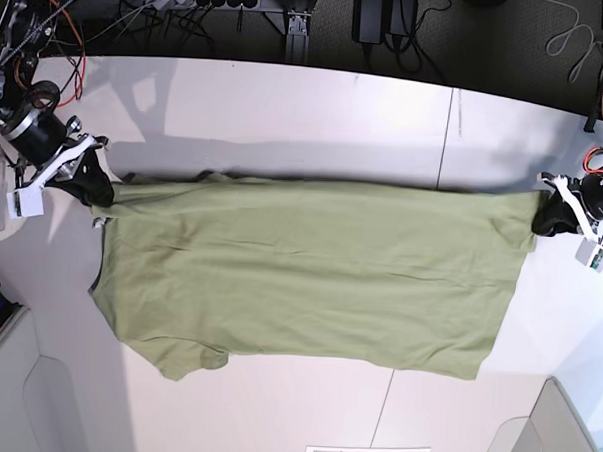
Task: Layout the t-shirt on the table in an organized manner, then fold the t-shirt properly
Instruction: 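Lift the shirt edge with both grippers and fold it over the body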
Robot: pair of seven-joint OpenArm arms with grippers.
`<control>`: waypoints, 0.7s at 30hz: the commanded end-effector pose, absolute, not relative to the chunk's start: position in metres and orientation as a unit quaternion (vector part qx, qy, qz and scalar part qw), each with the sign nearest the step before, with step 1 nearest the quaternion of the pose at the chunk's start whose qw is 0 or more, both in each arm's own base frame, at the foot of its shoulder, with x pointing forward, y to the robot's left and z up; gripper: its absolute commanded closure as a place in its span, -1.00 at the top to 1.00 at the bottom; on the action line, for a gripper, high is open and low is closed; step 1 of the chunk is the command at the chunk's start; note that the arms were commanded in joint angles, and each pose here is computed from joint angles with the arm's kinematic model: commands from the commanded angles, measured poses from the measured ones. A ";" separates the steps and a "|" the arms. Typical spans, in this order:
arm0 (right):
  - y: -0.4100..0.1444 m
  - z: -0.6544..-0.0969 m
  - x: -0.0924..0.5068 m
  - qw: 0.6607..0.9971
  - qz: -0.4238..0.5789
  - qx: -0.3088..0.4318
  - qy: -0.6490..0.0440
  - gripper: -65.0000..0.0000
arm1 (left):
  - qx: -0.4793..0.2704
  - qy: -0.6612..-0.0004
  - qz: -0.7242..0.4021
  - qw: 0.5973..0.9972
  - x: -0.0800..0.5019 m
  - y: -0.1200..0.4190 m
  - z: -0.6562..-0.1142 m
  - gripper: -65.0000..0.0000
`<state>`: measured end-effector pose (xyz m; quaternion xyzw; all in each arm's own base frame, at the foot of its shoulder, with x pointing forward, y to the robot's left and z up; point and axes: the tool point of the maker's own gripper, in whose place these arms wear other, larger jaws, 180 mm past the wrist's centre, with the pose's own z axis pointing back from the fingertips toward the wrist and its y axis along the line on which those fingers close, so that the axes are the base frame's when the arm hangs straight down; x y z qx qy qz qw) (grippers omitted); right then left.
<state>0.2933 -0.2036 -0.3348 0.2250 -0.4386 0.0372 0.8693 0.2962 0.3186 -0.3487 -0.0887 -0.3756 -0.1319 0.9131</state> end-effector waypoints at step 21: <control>-0.185 -0.358 0.347 0.883 0.053 0.239 -0.400 -0.28 | -0.106 -0.406 -0.109 0.901 0.386 0.301 -0.367 -0.33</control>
